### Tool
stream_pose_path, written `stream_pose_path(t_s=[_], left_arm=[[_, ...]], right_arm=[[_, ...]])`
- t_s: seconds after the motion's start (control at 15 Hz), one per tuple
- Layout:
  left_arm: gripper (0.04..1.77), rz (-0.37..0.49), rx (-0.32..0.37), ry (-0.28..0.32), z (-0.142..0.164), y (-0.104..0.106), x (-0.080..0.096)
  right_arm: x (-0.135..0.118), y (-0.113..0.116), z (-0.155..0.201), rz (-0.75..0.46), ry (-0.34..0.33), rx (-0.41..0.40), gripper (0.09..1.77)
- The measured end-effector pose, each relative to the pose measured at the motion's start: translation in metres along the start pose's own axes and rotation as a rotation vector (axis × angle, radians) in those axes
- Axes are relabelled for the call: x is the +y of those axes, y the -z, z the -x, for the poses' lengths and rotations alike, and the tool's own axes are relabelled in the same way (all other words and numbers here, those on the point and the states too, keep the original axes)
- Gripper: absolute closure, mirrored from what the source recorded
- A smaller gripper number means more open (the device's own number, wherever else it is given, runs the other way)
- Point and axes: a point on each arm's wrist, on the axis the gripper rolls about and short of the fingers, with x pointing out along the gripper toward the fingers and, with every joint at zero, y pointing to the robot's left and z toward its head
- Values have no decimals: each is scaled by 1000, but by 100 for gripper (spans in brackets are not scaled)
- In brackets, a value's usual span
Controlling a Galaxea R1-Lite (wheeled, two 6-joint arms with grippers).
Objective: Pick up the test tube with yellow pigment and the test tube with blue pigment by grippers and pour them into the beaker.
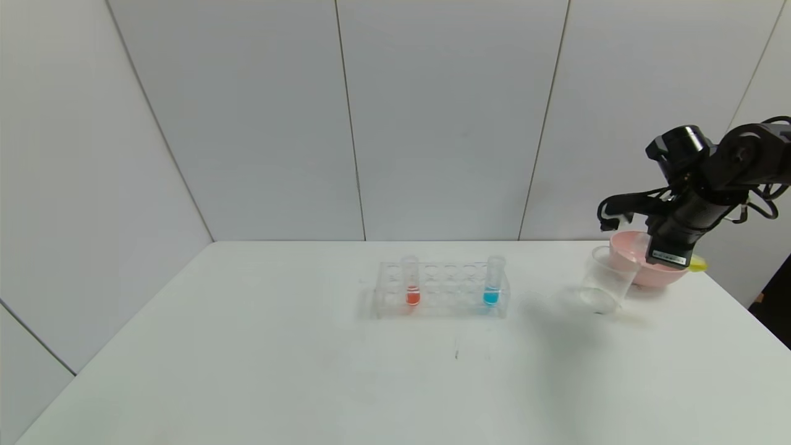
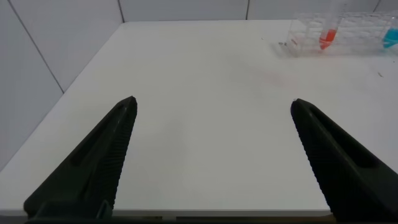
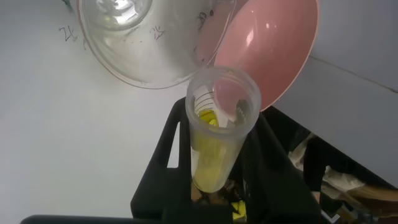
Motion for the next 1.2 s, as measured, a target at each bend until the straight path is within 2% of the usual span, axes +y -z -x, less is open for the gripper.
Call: stream_pose_path(t_s=[0.87,1.07,1.2], left_arm=[[5,0,0,0,0,0,0],[5,0,0,-1,0,0,0],[5,0,0,-1,0,0,0]], right_arm=[[8,-16,3,79,87,115,133],[10,-19,4,96,102,121,133],[10,-21,6,117,125,154,133]])
